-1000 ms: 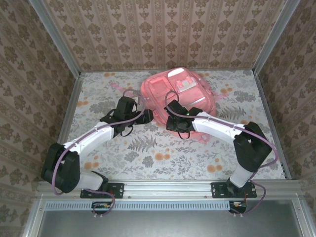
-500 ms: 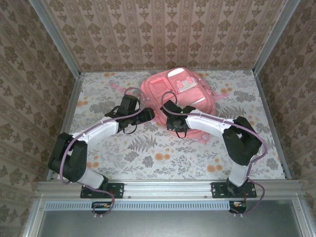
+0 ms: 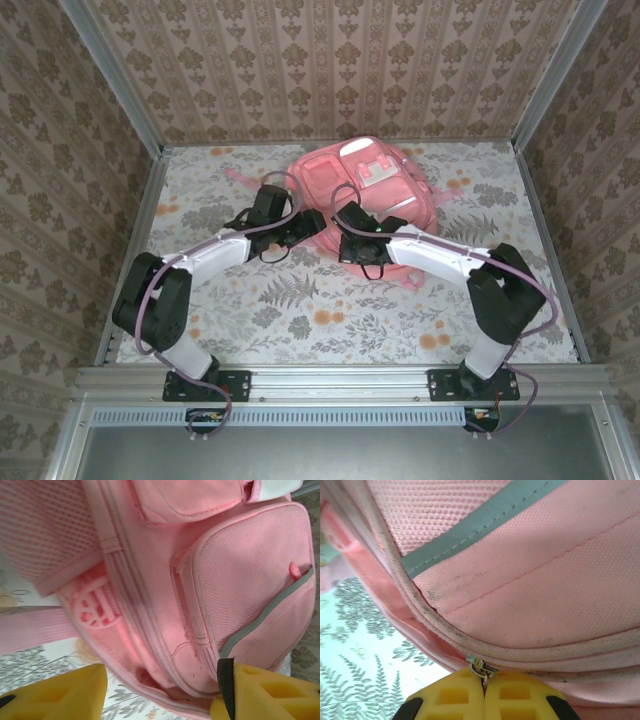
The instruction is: Pack the student bag
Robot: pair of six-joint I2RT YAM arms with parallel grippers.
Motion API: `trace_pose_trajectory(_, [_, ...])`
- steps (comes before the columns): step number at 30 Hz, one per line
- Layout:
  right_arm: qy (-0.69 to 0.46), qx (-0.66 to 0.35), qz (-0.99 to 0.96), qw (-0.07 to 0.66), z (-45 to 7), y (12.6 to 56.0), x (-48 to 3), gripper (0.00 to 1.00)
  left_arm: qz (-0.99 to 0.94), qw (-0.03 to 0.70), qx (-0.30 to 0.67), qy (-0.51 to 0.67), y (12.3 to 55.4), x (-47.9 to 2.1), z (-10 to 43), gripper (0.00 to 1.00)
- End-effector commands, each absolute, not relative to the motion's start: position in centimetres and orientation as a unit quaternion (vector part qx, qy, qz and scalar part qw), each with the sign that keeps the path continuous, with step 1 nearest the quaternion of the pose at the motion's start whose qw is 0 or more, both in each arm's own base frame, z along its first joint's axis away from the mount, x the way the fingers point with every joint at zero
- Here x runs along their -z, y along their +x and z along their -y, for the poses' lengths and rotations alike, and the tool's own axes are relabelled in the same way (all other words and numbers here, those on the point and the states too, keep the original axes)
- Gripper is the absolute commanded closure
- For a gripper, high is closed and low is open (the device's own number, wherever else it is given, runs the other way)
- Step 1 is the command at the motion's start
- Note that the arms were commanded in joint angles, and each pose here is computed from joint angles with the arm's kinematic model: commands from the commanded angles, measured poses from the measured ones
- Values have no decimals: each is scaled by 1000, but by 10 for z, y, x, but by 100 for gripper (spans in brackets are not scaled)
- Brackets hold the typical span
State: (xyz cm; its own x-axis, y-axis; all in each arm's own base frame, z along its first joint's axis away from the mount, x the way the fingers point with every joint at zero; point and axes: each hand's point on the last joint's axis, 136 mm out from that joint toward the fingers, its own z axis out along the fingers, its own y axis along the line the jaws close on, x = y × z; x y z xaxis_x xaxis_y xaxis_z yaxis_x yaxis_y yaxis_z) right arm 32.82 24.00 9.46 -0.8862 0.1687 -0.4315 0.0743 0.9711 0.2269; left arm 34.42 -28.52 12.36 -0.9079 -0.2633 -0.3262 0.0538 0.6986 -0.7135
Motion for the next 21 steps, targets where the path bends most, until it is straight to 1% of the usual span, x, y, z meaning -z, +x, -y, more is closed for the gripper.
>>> trace_pose_trajectory(1, [47, -171, -953, 244, -249, 329, -112, 100, -883, 193, 424, -56, 349, -134, 310, 39])
trace_pose_trajectory(4, [49, -197, -949, 240, -252, 328, -112, 100, -875, 183, 444, -58, 353, -133, 323, 43])
trace_pose_trajectory(12, [47, -220, -947, 231, -259, 325, -111, 100, -870, 180, 456, -50, 358, -127, 342, 44])
trace_pose_trajectory(15, [46, -222, -946, 231, -259, 325, -111, 100, -872, 173, 455, -51, 359, -121, 346, 45])
trace_pose_trajectory(19, [43, -215, -947, 233, -257, 325, -110, 100, -875, 170, 449, -58, 364, -113, 347, 53])
trace_pose_trajectory(21, [41, -200, -951, 234, -252, 325, -108, 100, -878, 172, 443, -61, 365, -110, 346, 61])
